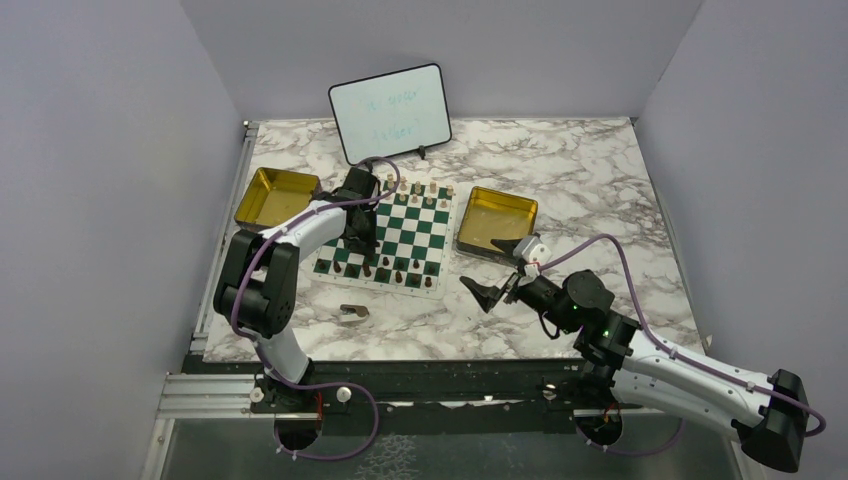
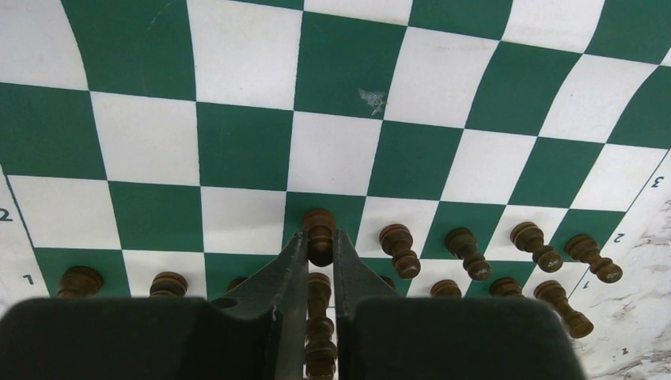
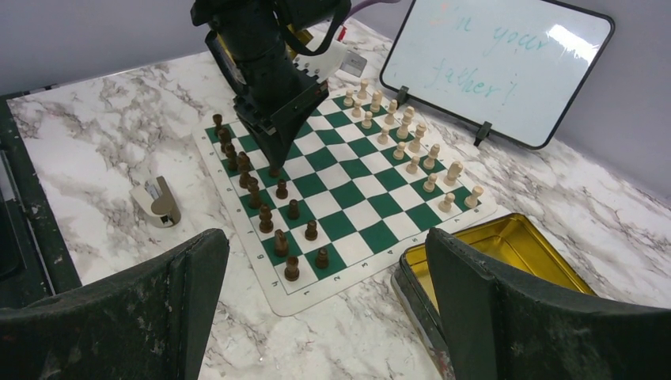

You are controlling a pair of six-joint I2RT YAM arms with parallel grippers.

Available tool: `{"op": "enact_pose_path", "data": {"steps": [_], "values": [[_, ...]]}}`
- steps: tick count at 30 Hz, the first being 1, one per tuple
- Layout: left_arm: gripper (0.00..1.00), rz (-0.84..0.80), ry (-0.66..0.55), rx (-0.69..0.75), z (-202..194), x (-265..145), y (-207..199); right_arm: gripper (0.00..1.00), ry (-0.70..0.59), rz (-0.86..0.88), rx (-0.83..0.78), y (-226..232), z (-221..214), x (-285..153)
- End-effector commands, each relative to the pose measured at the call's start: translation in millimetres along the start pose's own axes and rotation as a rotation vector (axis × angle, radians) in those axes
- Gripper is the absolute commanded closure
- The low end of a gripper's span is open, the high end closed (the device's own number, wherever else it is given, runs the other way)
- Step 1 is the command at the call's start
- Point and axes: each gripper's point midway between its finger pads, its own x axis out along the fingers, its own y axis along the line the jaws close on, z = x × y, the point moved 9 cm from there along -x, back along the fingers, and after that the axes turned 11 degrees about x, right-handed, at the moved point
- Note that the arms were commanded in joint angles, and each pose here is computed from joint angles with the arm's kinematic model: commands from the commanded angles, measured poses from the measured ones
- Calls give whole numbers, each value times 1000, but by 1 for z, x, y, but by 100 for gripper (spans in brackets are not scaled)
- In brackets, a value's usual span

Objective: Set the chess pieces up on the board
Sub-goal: Place the chess piece on the chessboard.

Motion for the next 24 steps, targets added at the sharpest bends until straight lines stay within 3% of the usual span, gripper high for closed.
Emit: {"op": "enact_pose_path", "data": {"steps": [1,13,24], "values": [[81,-15,39,7,-4,4,0,0,7,6,-10,1,-2,-1],[76,-31,28,13,-1,0,-1,0,10,5,-15,0,-3,-1],[63,-19,-40,12,15,-19,-2,0,6,7,-21,0,-1,-1]]}}
